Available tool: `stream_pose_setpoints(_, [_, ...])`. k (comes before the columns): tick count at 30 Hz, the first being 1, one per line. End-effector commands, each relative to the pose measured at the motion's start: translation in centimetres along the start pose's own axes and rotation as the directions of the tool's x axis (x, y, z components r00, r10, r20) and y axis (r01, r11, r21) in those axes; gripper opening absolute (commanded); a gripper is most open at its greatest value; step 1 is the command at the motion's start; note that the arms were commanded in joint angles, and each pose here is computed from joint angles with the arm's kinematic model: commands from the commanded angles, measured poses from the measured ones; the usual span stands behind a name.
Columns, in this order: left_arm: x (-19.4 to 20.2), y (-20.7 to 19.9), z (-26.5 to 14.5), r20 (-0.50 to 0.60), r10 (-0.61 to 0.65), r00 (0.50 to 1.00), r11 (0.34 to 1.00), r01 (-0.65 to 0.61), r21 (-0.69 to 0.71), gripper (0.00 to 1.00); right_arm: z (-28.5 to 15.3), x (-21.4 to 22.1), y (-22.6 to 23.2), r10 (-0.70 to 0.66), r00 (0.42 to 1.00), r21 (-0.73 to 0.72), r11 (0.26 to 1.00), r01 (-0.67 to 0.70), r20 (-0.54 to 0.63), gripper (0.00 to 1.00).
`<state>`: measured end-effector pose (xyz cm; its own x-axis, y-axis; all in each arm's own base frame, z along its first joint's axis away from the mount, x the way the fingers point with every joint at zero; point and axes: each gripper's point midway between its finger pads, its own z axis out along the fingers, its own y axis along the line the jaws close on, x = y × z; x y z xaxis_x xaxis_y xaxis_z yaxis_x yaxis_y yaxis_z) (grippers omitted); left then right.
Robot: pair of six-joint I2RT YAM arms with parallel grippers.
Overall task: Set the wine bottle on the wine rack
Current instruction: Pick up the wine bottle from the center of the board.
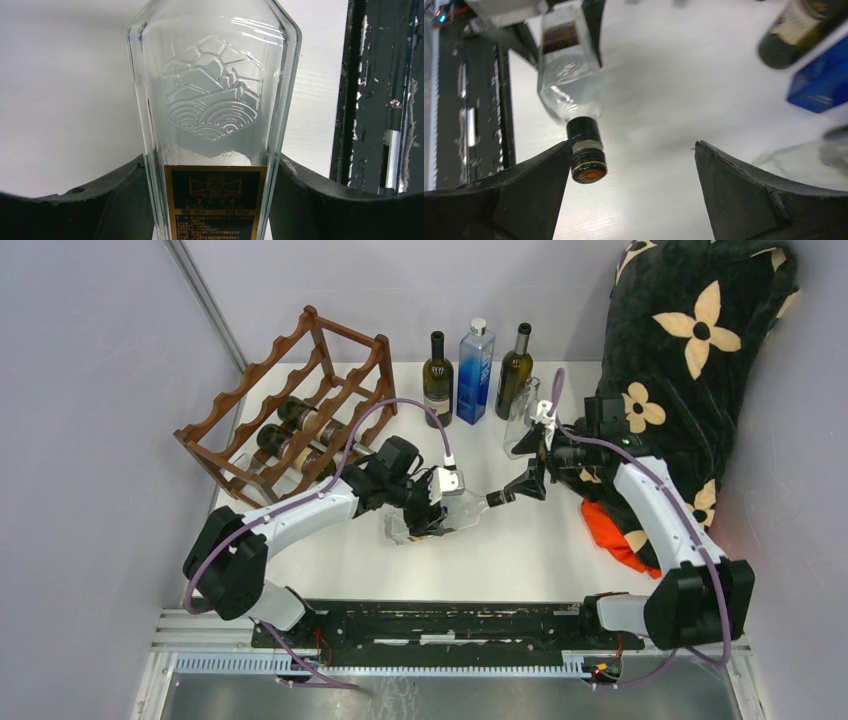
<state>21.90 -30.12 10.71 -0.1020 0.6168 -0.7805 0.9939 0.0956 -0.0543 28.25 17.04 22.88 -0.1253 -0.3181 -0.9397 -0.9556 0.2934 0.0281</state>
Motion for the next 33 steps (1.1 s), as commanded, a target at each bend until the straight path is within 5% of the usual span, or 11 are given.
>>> stream_pose_setpoints(1, [-6.0, 1.2, -2.7, 0.082, 0.239, 0.968, 0.970, -0.233, -0.067, 0.02, 0.1, 3.1, 5.1, -0.135, 0.981, -0.269, 0.959, 0.094, -0.138, 0.98])
stream_pose_setpoints(10, [-6.2, 0.8, -2.0, 0.009, 0.291, 0.957, 0.956, -0.290, -0.053, 0.02, 3.3, 4.7, 5.5, -0.179, 0.943, -0.263, 0.959, 0.104, -0.280, 0.95])
stream_pose_setpoints(21, [-6.8, 0.2, -1.5, 0.000, 0.307, 0.952, 0.951, -0.307, -0.045, 0.02, 5.1, 5.6, 6.2, -0.096, 0.945, -0.263, 0.965, 0.011, -0.311, 0.76])
stream_pose_setpoints(33, [-7.1, 0.2, -1.2, 0.004, 0.310, 0.951, 0.949, -0.310, -0.052, 0.02, 5.6, 7.0, 7.3, -0.107, 0.930, -0.289, 0.957, 0.001, -0.352, 0.76])
